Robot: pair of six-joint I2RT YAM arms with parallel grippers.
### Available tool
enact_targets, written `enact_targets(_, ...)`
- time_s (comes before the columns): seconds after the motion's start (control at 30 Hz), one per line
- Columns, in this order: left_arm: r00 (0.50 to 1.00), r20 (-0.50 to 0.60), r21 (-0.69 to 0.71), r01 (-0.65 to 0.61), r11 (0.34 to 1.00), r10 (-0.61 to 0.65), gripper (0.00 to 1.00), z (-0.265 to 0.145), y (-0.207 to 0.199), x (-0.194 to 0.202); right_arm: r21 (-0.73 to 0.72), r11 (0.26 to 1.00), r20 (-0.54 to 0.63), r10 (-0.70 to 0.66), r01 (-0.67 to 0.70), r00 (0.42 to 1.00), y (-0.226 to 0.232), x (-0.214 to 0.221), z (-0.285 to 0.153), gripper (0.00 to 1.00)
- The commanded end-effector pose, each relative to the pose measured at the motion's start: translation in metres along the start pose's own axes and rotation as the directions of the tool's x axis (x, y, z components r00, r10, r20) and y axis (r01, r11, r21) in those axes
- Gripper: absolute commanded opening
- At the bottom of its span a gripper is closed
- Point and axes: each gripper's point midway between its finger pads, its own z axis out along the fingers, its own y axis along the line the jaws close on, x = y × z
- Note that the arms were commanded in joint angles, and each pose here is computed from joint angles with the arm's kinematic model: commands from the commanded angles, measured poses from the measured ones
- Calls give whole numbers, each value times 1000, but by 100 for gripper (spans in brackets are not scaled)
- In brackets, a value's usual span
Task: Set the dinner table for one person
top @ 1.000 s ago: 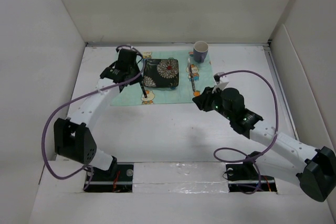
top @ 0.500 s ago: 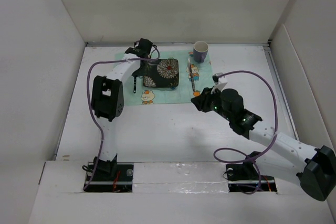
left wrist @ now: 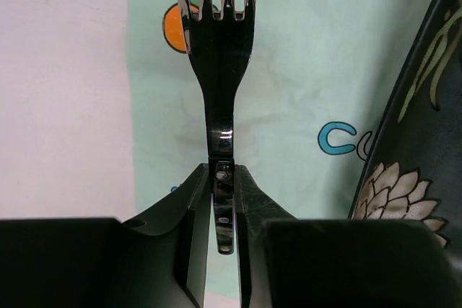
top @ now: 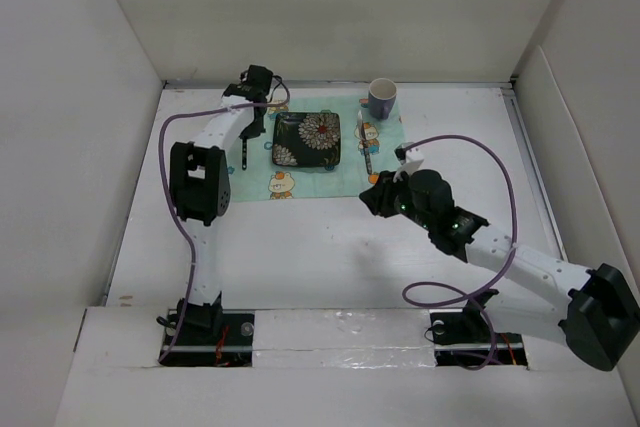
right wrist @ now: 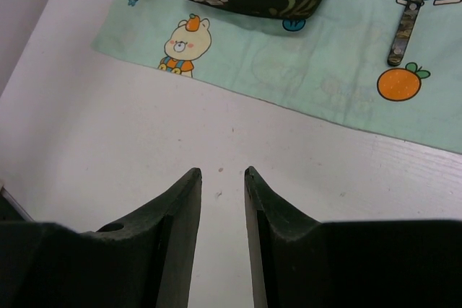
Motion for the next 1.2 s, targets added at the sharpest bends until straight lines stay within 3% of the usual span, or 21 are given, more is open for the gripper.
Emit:
enact_targets(0.0,1000,23,25,-13,1000,13,0,-2,-6,-9,-1,1000,63,-6,6,998,6,-18,3,36)
enact_targets(0.27,1000,26,44,-17,999,16,0,5,-13,-13,-16,1000,47,-6,7,999,11,-15,5,36)
enact_targets(1.17,993,-103,13,-49,999,50,0,41,-14,31,1,1000,25,-19,19,1000,9,-10,11,37)
